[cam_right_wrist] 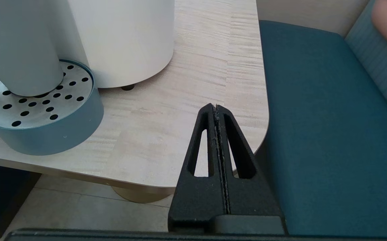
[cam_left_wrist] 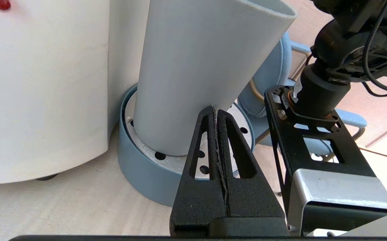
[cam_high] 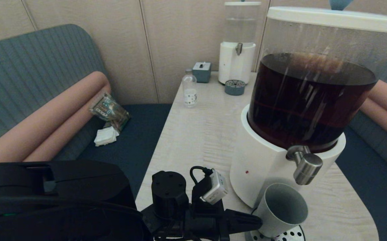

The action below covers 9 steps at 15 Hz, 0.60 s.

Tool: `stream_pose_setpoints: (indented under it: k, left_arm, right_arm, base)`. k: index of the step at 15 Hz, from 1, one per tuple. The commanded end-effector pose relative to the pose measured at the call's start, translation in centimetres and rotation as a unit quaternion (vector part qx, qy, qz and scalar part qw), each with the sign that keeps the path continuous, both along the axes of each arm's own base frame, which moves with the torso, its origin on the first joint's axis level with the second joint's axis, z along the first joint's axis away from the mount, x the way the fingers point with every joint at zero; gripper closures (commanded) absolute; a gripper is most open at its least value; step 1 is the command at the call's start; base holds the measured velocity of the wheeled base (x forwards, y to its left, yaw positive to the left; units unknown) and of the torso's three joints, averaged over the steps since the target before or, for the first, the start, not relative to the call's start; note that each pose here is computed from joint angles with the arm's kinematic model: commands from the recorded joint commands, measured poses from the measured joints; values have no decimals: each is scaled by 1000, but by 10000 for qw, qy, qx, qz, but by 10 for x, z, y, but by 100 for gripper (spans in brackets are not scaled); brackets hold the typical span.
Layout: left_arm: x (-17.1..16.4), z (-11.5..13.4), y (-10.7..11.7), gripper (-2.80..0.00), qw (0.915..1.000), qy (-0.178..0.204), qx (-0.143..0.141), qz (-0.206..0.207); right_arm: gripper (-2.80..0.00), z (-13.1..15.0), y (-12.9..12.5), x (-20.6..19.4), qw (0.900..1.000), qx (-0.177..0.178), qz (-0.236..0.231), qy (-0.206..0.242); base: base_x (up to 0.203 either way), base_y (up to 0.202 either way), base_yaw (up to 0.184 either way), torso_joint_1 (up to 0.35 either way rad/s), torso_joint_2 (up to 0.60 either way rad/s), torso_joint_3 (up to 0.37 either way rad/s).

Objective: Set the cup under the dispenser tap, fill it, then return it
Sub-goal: Turn on the faucet

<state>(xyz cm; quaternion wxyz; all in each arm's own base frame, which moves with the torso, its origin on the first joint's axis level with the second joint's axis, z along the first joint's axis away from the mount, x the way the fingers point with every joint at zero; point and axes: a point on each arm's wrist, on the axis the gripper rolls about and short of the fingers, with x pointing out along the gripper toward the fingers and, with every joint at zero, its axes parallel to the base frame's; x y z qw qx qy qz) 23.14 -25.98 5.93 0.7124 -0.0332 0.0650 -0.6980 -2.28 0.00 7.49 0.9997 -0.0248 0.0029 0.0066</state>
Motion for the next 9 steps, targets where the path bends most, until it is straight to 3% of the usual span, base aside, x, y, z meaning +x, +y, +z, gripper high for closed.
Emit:
stream_pose_setpoints:
  k: [1, 9]
  left_arm:
    - [0, -1, 0, 0, 10000, -1, -8, -22]
    - [2, -7, -3, 0, 10000, 36, 27, -29]
  right_arm:
    - [0, -3, 0, 0, 10000, -5, 4, 7]
    - [0, -3, 0, 0, 10000, -5, 4, 7]
  base:
    - [0, 0, 0, 0, 0, 0]
    - [0, 0, 0, 0, 0, 0]
